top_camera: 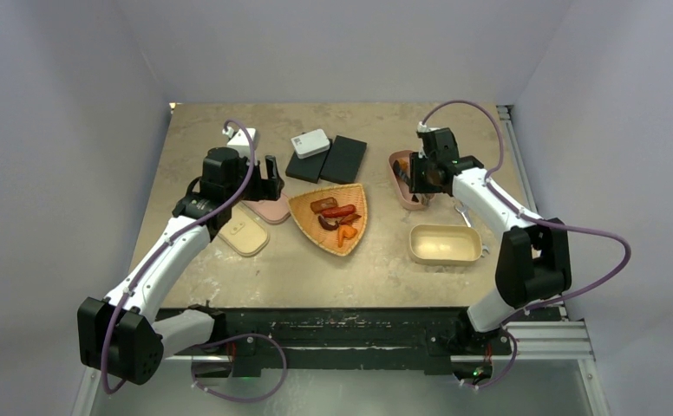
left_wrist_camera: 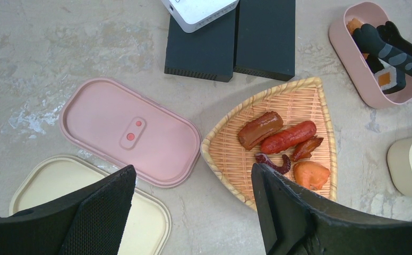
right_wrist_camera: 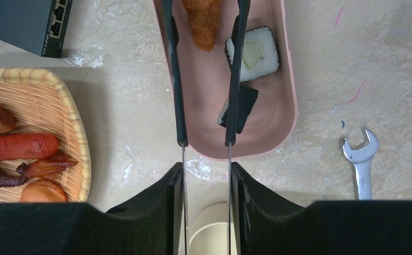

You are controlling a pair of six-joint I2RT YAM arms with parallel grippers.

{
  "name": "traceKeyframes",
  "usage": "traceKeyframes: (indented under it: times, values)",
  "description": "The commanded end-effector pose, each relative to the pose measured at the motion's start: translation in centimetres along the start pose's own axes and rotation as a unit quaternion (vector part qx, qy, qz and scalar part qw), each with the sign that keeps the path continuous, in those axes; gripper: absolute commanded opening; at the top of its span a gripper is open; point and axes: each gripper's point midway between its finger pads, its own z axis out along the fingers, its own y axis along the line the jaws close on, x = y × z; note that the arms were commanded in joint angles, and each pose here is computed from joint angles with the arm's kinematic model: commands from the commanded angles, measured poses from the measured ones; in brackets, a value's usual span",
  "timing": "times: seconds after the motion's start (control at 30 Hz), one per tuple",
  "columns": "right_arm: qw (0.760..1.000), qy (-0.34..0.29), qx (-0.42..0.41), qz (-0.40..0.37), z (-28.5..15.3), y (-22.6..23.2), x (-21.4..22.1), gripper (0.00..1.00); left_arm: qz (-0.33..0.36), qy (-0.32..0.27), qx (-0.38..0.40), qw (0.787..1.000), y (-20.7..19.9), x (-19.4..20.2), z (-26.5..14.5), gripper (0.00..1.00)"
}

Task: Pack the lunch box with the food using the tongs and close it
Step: Place the fake food in the packing box.

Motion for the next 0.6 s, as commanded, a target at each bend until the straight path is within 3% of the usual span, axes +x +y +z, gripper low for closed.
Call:
traceKeyframes:
  times: [0.0, 0.57]
  values:
    - [0.999, -0.044, -0.01, -0.001, -1.7, 0.4, -3.0, 0.39, 0.005, -0.002, -0.002, 1.0, 0.3, 0.0, 0.1, 0.79]
    - [0.995, -0.095, -0.002, 0.01, -5.6, 0.0, -5.6, 0.33, 0.005, -0.007, -0.008, 1.0, 0.5, -0.2, -0.1, 0.79]
